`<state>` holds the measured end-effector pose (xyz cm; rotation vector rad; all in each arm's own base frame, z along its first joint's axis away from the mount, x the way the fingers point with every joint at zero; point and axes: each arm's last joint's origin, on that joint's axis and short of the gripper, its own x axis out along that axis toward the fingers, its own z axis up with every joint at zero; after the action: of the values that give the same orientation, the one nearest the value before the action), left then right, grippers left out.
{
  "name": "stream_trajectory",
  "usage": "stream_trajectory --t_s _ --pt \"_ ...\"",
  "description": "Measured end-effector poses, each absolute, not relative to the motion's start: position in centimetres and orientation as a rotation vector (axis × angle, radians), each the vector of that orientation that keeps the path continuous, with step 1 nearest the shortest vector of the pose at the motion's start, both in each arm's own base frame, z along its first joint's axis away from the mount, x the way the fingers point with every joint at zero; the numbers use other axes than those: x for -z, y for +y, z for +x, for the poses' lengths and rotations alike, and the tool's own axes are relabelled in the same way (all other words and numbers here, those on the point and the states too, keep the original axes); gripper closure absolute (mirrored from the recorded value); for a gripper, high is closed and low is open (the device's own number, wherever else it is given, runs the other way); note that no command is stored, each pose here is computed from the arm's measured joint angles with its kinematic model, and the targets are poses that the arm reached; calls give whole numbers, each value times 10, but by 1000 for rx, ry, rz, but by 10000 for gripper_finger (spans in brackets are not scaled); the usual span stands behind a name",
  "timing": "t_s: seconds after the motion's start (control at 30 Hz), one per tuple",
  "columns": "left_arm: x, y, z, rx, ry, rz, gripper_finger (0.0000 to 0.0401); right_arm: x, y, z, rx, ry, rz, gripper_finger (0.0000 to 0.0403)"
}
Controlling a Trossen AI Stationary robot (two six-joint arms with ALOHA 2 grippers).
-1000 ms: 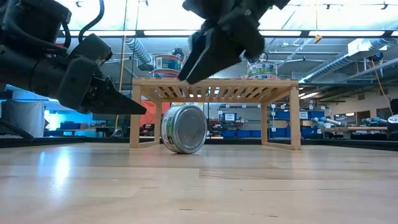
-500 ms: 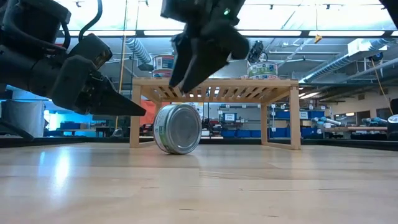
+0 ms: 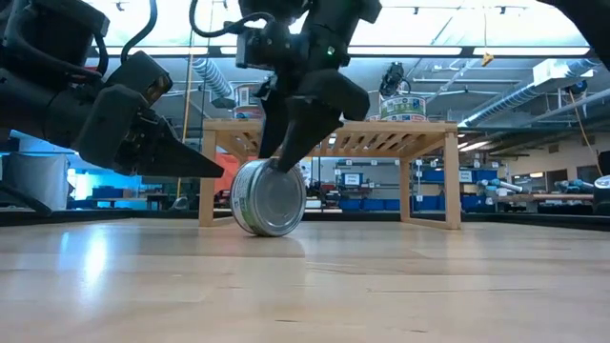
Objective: Stack canned seafood by type on shelf
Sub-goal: Stack the green tuna can on top of the green tuna can on the shelf
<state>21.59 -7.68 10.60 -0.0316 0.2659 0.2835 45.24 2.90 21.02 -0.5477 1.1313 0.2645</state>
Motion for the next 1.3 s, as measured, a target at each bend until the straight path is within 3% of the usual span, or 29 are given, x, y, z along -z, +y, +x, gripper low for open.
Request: stream_trajectory --t_s 0.6,1.0,1.3 --pt "-106 -77 216 -282 267 -33 396 -209 20 451 -321 1132 -461 169" --pt "-106 -78 216 -260 269 -39 396 -185 12 451 -326 1240 -445 177" --pt "-106 -78 217 -246 272 -41 396 -192 13 454 -296 1228 -411 197"
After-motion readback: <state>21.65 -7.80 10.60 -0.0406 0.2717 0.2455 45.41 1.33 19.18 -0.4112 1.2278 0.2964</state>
